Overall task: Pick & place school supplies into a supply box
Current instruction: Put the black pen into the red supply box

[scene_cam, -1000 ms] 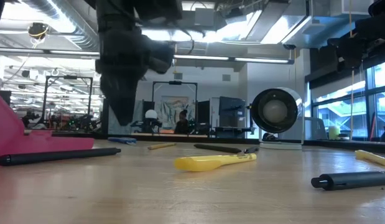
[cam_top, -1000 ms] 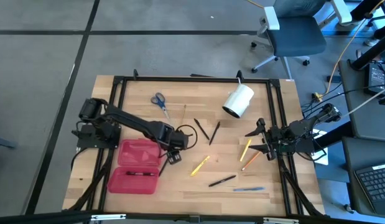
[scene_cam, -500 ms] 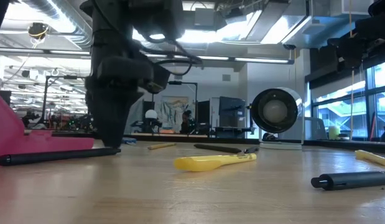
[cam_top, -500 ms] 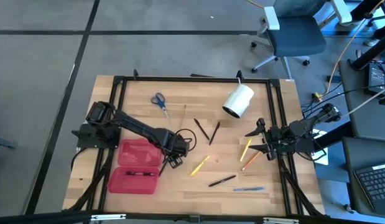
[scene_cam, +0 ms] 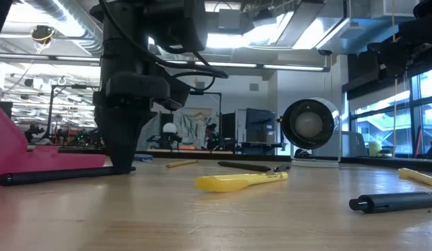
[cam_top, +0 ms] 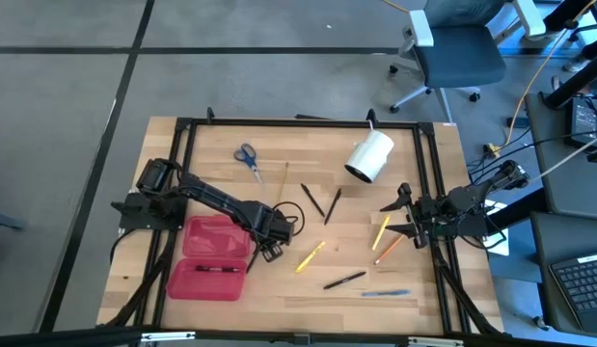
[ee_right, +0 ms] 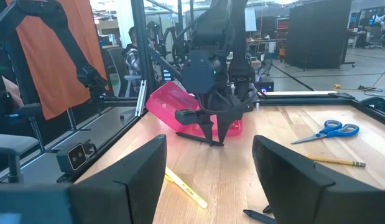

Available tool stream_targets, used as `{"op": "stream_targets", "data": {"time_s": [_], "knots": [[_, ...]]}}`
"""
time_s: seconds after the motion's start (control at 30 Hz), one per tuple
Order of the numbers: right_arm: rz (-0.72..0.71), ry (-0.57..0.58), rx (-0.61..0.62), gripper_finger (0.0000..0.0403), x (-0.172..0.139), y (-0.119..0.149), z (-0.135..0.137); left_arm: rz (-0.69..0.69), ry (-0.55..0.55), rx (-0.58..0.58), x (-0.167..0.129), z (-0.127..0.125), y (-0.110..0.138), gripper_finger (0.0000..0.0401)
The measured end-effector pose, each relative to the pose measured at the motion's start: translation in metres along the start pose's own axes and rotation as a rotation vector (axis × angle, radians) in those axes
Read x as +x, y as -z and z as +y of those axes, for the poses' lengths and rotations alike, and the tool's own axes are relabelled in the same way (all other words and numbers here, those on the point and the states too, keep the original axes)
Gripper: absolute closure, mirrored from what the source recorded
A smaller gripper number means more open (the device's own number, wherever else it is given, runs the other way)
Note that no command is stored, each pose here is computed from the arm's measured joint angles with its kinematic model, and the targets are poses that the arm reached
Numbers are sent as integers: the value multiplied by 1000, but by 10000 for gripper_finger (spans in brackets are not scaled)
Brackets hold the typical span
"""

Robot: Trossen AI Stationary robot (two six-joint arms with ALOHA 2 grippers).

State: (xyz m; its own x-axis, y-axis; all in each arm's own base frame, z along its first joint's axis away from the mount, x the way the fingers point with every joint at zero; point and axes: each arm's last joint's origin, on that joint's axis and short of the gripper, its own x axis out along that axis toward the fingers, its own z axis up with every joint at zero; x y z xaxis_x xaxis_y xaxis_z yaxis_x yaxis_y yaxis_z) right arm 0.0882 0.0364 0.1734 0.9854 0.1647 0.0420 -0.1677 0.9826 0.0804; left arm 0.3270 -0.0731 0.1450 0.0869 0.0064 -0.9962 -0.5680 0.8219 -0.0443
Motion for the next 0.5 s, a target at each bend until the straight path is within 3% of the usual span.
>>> {"op": "stream_targets", "data": {"time_s": [0.27, 0.5], "knots": [[0, 0, 0, 161, 0, 0, 0, 51, -9, 2, 14, -2, -1, 316], [0, 0, 0, 161, 0, 0, 0, 22, 7, 61, 6, -2, -1, 351]]}}
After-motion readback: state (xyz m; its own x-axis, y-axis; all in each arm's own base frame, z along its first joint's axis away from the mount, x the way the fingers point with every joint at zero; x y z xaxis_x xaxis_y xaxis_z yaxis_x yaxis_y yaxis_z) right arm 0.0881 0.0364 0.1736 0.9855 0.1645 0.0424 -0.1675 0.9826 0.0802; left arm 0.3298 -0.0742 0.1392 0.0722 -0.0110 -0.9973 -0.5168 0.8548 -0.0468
